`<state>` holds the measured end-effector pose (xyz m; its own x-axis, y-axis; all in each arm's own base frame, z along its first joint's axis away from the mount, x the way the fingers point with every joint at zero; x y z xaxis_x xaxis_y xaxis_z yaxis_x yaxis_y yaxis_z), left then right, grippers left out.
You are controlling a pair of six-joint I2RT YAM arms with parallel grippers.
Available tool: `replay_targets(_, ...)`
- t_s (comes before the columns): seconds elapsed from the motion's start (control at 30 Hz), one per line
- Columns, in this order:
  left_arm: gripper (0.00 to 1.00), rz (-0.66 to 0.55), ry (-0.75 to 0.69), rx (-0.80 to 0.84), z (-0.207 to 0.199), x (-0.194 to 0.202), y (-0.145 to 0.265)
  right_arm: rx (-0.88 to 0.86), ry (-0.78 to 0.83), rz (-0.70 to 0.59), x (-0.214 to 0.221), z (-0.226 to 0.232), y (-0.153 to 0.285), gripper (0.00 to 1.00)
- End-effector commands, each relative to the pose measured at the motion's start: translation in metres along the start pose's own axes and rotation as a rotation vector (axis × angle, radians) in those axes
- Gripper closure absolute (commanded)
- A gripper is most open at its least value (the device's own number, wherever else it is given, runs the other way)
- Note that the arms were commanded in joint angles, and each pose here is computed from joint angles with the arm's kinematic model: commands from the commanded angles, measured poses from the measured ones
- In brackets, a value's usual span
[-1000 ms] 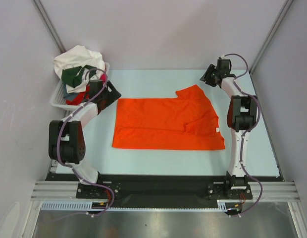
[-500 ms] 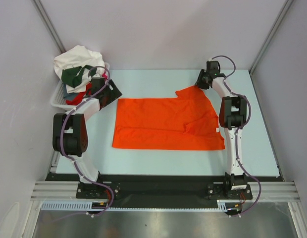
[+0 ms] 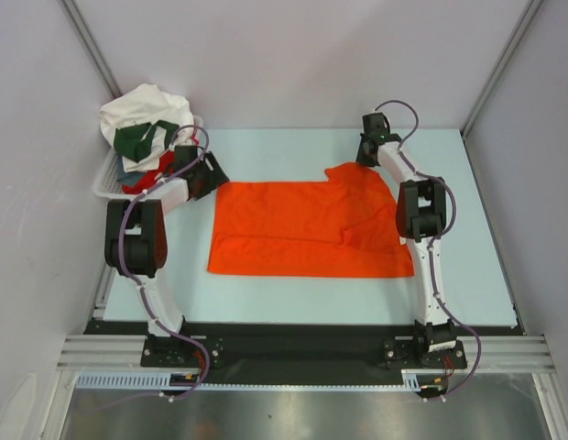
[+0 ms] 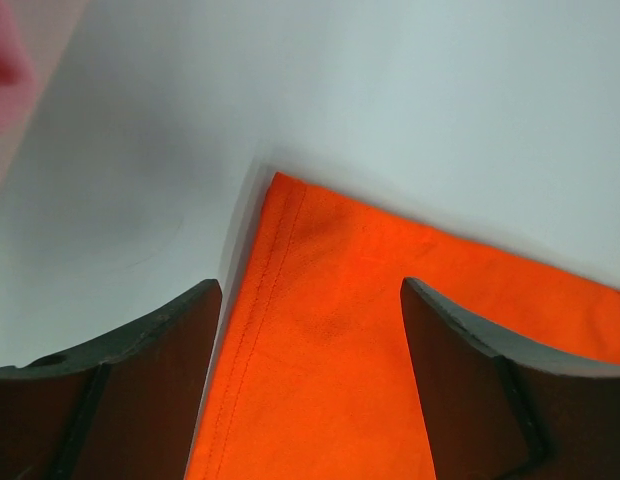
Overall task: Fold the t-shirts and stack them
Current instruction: Fold the tshirt
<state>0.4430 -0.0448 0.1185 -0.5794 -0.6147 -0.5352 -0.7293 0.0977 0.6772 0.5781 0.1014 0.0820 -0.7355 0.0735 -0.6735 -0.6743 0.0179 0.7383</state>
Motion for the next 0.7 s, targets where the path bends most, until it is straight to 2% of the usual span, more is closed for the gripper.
replay_targets(0.0,0.23,-0.003,0.011,0.07,-0.014,-0.012,-0.003,0.113,-0.006,-0.031,-0.018,-0.02,0.042,1.0)
replay_targets(0.03,0.23,-0.004,0.009,0.075,-0.016,-0.013,-0.004,0.114,-0.019,-0.071,-0.03,-0.024,0.061,1.0)
replay_targets(0.23,0.3,-0.041,-0.014,0.015,-0.009,-0.017,-0.01,0.058,-0.049,-0.147,-0.033,-0.03,0.078,1.0)
replay_targets(0.47,0.35,-0.044,0.004,-0.088,0.002,-0.016,-0.025,-0.055,-0.06,-0.193,-0.034,-0.013,0.065,1.0)
replay_targets(0.67,0.4,-0.019,0.004,-0.111,0.001,-0.013,-0.046,-0.123,-0.088,-0.217,-0.042,-0.013,0.063,1.0)
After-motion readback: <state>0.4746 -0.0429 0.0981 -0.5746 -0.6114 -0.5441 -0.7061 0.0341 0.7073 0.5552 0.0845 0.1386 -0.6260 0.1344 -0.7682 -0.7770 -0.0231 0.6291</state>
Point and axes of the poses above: each gripper's point midway between its finger pads, its own y axis back along the fingers, its own z axis along the line the jaws close on, x = y × z, the point moved 7 cm from there along y, back along the fingers, and after that the axes turned 8 degrees about y, right-handed, at the moved point
